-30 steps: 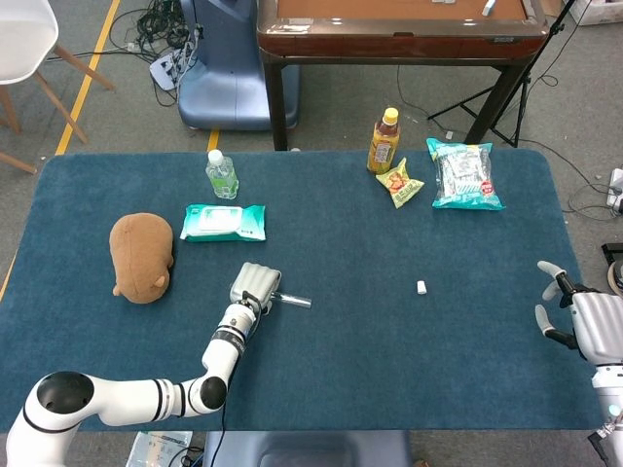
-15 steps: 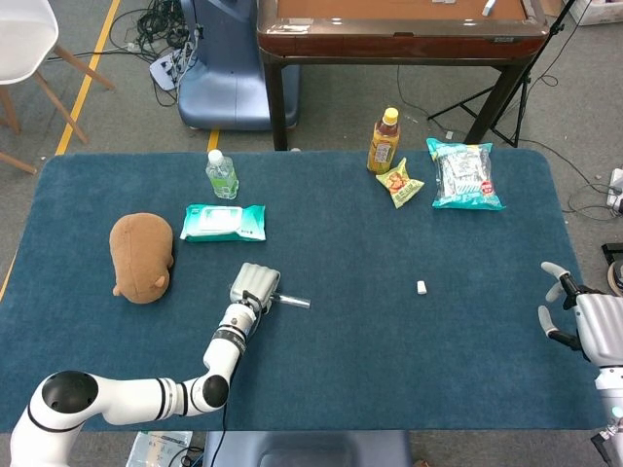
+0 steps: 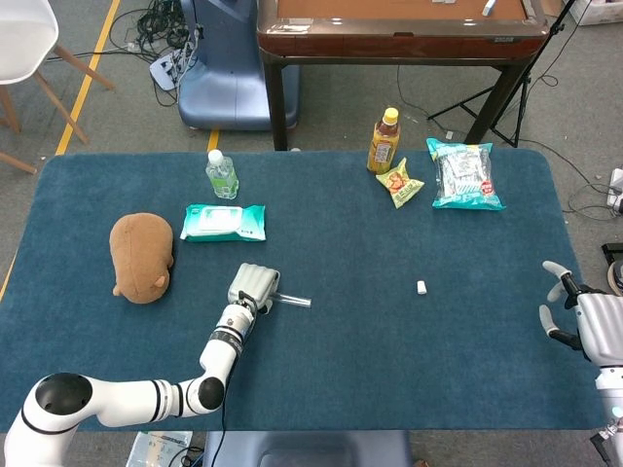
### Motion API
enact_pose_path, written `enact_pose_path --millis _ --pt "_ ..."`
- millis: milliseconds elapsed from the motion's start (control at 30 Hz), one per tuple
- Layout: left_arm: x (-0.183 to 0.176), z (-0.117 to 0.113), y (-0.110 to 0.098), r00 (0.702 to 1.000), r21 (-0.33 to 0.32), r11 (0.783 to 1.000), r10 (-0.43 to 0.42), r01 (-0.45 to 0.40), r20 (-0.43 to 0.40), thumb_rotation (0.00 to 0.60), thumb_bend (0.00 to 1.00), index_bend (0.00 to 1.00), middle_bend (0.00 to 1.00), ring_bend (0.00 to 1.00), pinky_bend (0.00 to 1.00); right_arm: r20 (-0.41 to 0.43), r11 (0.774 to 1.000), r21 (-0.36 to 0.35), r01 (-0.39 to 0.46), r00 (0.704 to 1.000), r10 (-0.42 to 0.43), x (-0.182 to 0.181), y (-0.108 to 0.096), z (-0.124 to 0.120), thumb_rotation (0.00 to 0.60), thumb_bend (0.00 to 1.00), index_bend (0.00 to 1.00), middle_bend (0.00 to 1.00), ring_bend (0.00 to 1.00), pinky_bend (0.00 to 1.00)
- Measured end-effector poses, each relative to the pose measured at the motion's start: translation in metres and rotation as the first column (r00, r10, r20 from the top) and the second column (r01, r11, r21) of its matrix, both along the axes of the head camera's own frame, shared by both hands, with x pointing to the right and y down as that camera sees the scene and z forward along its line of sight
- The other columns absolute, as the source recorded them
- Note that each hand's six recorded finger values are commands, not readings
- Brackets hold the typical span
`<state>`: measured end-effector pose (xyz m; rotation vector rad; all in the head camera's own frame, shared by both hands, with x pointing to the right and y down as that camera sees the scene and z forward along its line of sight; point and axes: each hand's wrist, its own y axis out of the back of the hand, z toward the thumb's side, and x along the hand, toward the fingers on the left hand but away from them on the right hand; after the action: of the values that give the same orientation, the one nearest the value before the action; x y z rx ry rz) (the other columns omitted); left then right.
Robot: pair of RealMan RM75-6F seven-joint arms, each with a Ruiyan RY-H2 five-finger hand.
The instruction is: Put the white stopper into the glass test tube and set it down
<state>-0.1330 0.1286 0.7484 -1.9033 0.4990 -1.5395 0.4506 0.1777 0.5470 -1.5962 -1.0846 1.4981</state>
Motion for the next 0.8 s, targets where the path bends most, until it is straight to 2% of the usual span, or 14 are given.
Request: enact_pose_path --millis 133,233,400,500,567,667,800 --pt "-0.008 -0.01 -0.001 0.998 0.017 0.999 -0.029 0.03 -0.055 0.6 0.32 0.56 1.0 1.0 1.0 -0.019 0.999 -0.009 0.042 0.999 -0.042 -0.011 -0.003 0.001 0.6 0.41 0.2 0.54 0.61 0.61" --pt "-0.014 -0.02 -0.002 0.994 0.025 0.998 -0.048 0.05 -0.094 0.6 0.32 0.56 1.0 1.0 1.0 -0.027 0.996 -0.03 0.086 0.996 -0.087 -0.023 -0.006 0.005 0.6 0.41 0.2 0.59 0.69 0.72" --pt "-0.024 -0.038 -0.001 0.987 0.029 0.997 -0.071 0.076 -0.146 0.6 0.32 0.56 1.0 1.0 1.0 -0.031 0.982 -0.102 0.16 0.986 -0.164 -0.043 -0.007 0.018 0.6 0.43 0.2 0.74 0.85 0.9" --pt "-0.028 -0.05 0.0 0.983 0.039 0.996 -0.072 0.08 -0.168 0.6 0.32 0.57 1.0 1.0 1.0 -0.033 0.964 -0.168 0.204 0.977 -0.212 -0.055 -0.006 0.031 0.6 0.48 0.2 0.83 0.94 0.98" --pt "-0.03 -0.057 0.002 0.981 0.047 0.996 -0.07 0.08 -0.179 0.6 0.32 0.57 1.0 1.0 1.0 -0.033 0.948 -0.22 0.228 0.97 -0.241 -0.061 -0.005 0.042 0.6 0.52 0.2 0.9 0.99 1.0" --pt "-0.034 -0.065 0.005 0.98 0.056 0.995 -0.069 0.081 -0.187 0.6 0.32 0.57 1.0 1.0 1.0 -0.03 0.925 -0.291 0.243 0.964 -0.263 -0.068 -0.003 0.058 0.6 0.58 0.2 0.98 1.0 1.0" --pt "-0.04 -0.07 0.008 0.979 0.058 0.995 -0.074 0.087 -0.19 0.6 0.32 0.57 1.0 1.0 1.0 -0.021 0.891 -0.381 0.246 0.961 -0.274 -0.074 0.002 0.079 0.6 0.64 0.2 1.0 1.0 1.0"
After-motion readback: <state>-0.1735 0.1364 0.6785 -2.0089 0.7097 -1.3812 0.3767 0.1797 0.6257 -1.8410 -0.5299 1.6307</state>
